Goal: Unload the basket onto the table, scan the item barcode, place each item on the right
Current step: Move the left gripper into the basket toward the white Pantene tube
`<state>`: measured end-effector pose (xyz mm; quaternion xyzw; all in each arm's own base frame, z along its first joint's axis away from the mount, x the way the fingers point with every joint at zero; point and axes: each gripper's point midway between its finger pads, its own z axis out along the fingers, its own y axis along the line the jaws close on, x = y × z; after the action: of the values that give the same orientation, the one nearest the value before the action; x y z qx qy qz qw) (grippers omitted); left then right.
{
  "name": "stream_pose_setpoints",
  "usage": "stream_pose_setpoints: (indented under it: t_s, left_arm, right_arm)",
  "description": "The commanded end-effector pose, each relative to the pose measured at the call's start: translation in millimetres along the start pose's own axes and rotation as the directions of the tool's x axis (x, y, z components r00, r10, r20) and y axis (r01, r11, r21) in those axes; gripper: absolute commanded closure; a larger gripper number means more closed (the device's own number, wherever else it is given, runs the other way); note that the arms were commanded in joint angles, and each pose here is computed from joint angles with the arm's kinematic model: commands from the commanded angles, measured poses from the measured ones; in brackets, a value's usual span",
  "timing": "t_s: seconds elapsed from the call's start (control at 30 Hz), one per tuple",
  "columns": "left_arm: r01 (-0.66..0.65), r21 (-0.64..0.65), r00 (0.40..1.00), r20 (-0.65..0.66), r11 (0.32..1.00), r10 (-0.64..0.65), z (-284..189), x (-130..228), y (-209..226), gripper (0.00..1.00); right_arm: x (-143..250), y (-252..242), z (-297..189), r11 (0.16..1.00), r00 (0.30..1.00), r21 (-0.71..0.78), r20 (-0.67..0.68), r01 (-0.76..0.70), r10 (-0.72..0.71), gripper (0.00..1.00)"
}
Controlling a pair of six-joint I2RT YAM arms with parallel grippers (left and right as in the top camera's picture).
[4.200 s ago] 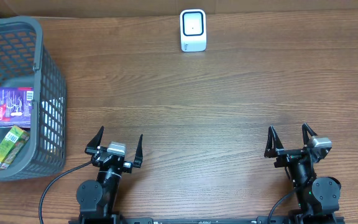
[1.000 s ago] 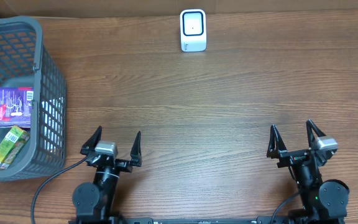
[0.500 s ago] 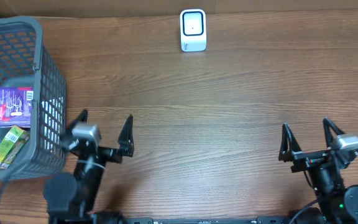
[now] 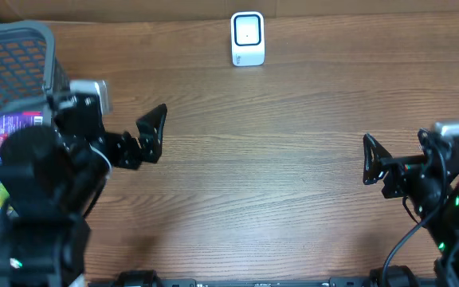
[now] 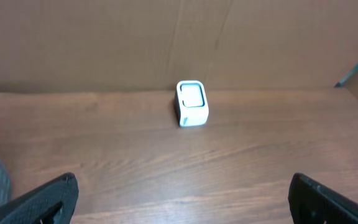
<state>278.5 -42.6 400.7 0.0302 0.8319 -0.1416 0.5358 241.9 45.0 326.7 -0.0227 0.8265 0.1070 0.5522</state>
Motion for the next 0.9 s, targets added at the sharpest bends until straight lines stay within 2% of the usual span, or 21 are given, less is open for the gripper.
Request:
stream_pose_setpoints:
  t_s: [0.0, 0.23, 0.4, 0.47, 0.57, 0.63, 0.73, 0.87]
  left_arm:
    - [-0.026, 0.017, 1.000, -0.017, 1.000, 0.027, -7.1, -35.6, -9.0, 0.00]
    - [0.036, -0.029, 0.958, -0.283, 0.999, -0.043, -4.9, -28.3, -4.0, 0.01]
    - [-0.067, -0.192, 0.925, -0.380, 0.979, -0.011, 16.9, -15.9, 37.2, 0.01]
    - [-0.044, -0.204, 0.910, -0.412, 0.978, -0.045, 33.3, -9.7, 43.2, 0.00]
    - [-0.043, -0.221, 0.883, -0.465, 0.974, -0.066, 46.9, 1.1, 51.3, 0.00]
    - [-0.019, -0.274, 0.877, -0.466, 0.962, -0.115, 46.7, 3.5, 62.5, 0.00]
    - [0.074, -0.378, 0.889, -0.394, 0.923, -0.232, 34.4, -5.3, 90.2, 0.00]
    - [0.215, -0.543, 0.897, -0.219, 0.812, -0.384, -6.0, -24.7, 146.4, 0.00]
  right_arm:
    - [-19.5, 16.6, 2.6, 0.996, 0.997, -0.077, -0.051, 0.053, -0.057, 0.00]
    - [-14.3, 15.5, 27.1, 0.998, 0.947, -0.063, -0.320, 0.018, -0.037, 0.00]
    - [-2.4, 12.0, 52.7, 0.999, 0.903, -0.037, -0.430, -0.029, 0.010, 0.00]
    - [5.6, 11.9, 62.5, 0.995, 0.879, -0.008, -0.470, -0.098, 0.083, 0.00]
    - [14.3, 18.5, 73.4, 0.989, 0.851, -0.032, -0.514, -0.143, 0.106, 0.00]
    - [19.2, 21.2, 79.4, 0.986, 0.836, -0.045, -0.538, -0.158, 0.109, 0.00]
    - [26.0, 21.2, 83.5, 0.985, 0.817, -0.042, -0.566, -0.166, 0.114, 0.00]
    - [30.9, 20.5, 82.6, 0.985, 0.803, -0.034, -0.585, -0.168, 0.117, 0.00]
